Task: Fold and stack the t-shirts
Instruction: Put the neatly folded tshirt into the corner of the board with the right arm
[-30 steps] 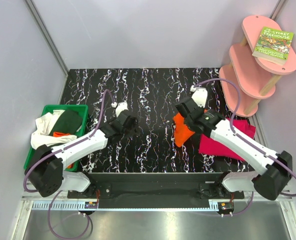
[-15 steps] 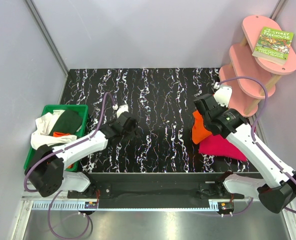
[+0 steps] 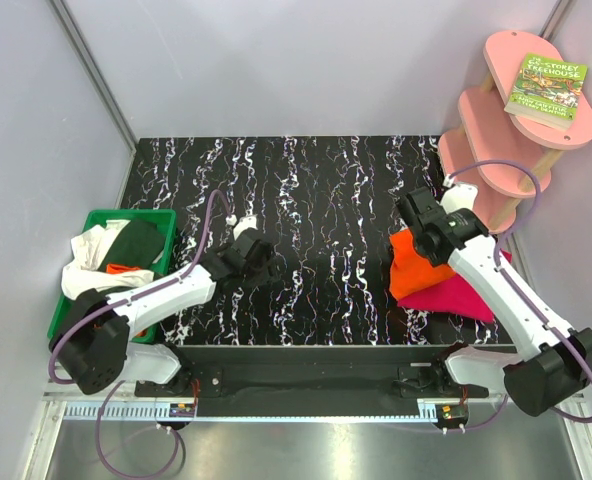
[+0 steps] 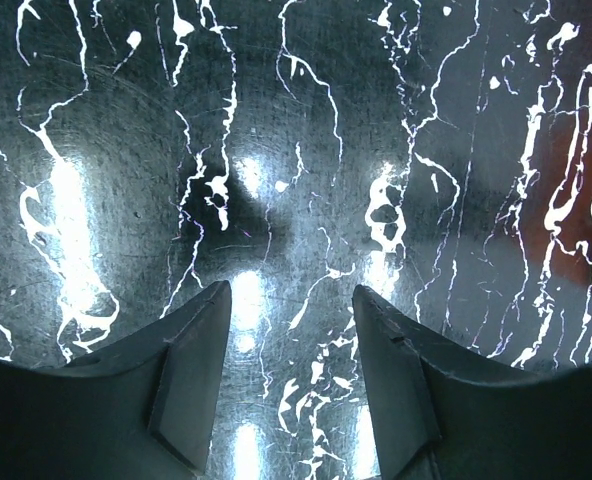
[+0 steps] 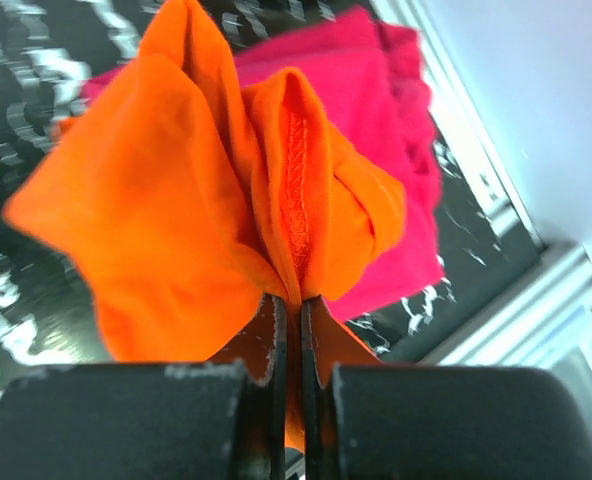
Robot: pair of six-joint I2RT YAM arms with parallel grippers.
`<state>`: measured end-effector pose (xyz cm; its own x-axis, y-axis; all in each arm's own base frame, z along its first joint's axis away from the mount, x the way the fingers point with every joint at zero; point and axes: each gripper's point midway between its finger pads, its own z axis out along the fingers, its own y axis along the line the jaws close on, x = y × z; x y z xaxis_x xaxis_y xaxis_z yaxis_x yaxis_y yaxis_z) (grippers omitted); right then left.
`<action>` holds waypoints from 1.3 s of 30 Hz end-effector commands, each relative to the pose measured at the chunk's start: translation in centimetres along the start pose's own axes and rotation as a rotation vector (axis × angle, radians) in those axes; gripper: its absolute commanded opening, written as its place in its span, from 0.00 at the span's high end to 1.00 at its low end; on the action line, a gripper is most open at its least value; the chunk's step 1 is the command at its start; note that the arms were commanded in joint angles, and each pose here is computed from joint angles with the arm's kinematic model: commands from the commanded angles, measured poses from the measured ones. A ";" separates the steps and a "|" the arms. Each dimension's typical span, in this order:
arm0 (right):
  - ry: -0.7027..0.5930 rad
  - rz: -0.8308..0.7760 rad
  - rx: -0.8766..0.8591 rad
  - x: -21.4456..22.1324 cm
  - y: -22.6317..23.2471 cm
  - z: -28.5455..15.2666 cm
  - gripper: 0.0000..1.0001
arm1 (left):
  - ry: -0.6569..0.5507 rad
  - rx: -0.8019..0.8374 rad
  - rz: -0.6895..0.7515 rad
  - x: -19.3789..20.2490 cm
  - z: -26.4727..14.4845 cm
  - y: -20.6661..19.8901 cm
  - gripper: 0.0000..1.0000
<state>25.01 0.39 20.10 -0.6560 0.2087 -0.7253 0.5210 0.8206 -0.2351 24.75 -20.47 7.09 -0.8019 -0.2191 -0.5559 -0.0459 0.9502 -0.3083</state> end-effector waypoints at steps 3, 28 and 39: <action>0.047 0.075 0.147 0.1 -4.0 1.7 1.00 | -0.026 0.087 -0.019 -0.8 -1.2 -1.8 0.44; 0.400 0.223 0.270 5.7 -5.9 7.6 1.00 | -0.003 0.128 -0.001 -0.2 -1.9 -2.0 0.44; 0.411 0.248 0.324 6.2 -7.5 9.2 0.99 | 0.017 0.120 -0.005 0.4 -1.6 -1.9 0.44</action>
<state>21.79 -8.73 11.25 -0.6262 0.6219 -0.4702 0.7771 0.5466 -0.3120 23.47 -21.07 7.80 -0.8173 -0.2138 -0.5351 -0.0041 0.9308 -0.3656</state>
